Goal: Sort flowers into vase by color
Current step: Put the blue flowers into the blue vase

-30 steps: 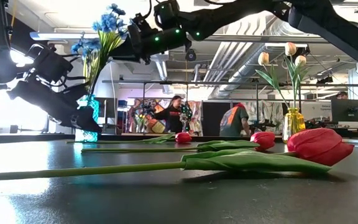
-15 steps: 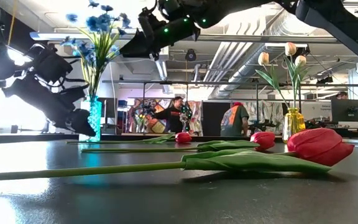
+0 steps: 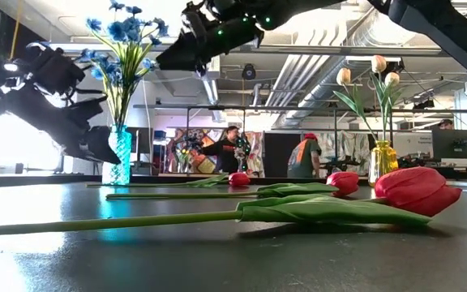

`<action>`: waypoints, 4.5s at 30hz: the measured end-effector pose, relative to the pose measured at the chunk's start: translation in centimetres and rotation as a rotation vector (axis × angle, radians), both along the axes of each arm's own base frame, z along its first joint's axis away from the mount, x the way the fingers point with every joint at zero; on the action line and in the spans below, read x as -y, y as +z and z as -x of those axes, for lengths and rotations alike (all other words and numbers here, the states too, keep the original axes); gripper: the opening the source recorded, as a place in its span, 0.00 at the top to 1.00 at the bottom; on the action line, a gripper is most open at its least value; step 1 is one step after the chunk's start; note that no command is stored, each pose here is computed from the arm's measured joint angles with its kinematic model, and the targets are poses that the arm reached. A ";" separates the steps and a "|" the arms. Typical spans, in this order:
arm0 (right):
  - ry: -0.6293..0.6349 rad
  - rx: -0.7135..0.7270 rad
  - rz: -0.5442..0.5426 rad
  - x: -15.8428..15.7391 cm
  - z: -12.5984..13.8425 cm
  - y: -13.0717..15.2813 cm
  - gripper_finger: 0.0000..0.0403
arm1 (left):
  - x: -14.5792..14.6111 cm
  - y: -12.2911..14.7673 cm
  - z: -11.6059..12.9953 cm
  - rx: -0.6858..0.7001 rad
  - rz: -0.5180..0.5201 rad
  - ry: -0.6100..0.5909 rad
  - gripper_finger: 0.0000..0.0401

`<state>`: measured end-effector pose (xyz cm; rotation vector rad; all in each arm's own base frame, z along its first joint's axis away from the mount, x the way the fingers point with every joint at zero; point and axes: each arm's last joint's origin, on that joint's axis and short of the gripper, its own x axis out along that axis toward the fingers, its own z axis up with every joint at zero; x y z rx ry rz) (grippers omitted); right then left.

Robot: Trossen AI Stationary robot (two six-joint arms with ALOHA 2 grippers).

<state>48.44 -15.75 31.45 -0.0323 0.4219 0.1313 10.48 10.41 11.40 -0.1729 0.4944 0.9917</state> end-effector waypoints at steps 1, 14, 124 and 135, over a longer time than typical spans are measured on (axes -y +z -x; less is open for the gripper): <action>0.003 -0.014 -0.006 -0.1 0.2 0.2 0.67 | 0.1 0.1 0.1 0.011 0.013 -0.003 0.14; 0.043 -0.213 -0.083 -1.2 4.1 2.4 0.67 | 2.1 0.1 0.2 0.061 0.160 -0.103 0.16; -0.516 -0.715 -0.533 -31.1 25.3 -13.4 1.00 | 22.6 3.6 -6.0 0.153 0.206 -1.131 0.90; -0.407 -0.846 -0.379 -33.9 27.8 -11.7 0.99 | 25.1 2.5 -8.8 0.026 0.135 -1.165 0.86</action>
